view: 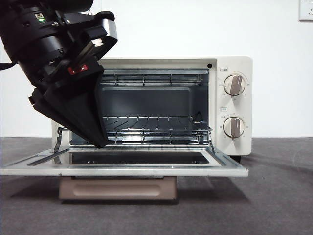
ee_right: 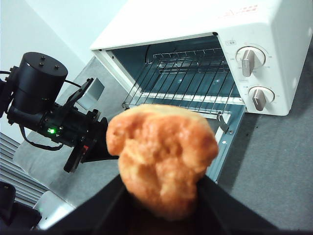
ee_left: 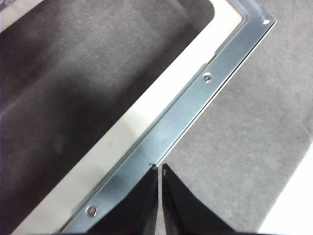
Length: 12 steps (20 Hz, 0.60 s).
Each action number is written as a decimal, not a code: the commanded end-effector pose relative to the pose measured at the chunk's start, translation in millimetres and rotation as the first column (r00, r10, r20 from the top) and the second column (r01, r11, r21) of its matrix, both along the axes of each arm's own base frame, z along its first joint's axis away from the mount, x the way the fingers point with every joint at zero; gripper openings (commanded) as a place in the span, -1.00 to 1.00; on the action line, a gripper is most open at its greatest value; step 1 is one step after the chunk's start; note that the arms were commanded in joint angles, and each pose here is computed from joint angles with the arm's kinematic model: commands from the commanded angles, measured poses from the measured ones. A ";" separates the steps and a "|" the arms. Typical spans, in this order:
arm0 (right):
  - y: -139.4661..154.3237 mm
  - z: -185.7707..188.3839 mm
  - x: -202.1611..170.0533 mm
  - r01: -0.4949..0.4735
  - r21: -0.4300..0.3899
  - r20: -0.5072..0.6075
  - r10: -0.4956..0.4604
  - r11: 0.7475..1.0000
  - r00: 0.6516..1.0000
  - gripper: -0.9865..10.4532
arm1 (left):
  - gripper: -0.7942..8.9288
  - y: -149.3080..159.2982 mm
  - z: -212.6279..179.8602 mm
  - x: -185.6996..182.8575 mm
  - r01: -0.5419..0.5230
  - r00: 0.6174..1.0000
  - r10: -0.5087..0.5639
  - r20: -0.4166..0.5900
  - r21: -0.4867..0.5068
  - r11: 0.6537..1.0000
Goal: The left arm flap open the oven, the right arm pick bread and place it into oven, the left arm flap close the oven
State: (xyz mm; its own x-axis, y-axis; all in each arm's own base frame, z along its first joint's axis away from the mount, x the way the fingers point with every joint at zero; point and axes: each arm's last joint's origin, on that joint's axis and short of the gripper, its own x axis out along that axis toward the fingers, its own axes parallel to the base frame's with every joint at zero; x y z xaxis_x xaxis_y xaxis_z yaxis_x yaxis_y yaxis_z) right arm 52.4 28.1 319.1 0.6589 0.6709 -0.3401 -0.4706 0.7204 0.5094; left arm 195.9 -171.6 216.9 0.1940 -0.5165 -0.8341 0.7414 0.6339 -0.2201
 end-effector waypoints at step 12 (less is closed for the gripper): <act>46.7 4.4 67.8 -0.211 0.060 -0.073 0.215 0.976 0.974 -0.58 | -0.80 90.7 111.8 -104.5 -0.166 0.914 0.267 0.306 -0.319 0.933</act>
State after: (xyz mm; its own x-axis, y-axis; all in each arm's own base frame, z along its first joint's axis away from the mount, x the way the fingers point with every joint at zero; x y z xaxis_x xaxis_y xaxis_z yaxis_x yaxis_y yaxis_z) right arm 117.1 70.1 317.8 0.4643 0.8077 -0.3634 -0.5679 0.5863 0.5777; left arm 95.1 -83.2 324.2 0.5606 -0.6252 -0.5431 0.6646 0.7309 -0.1553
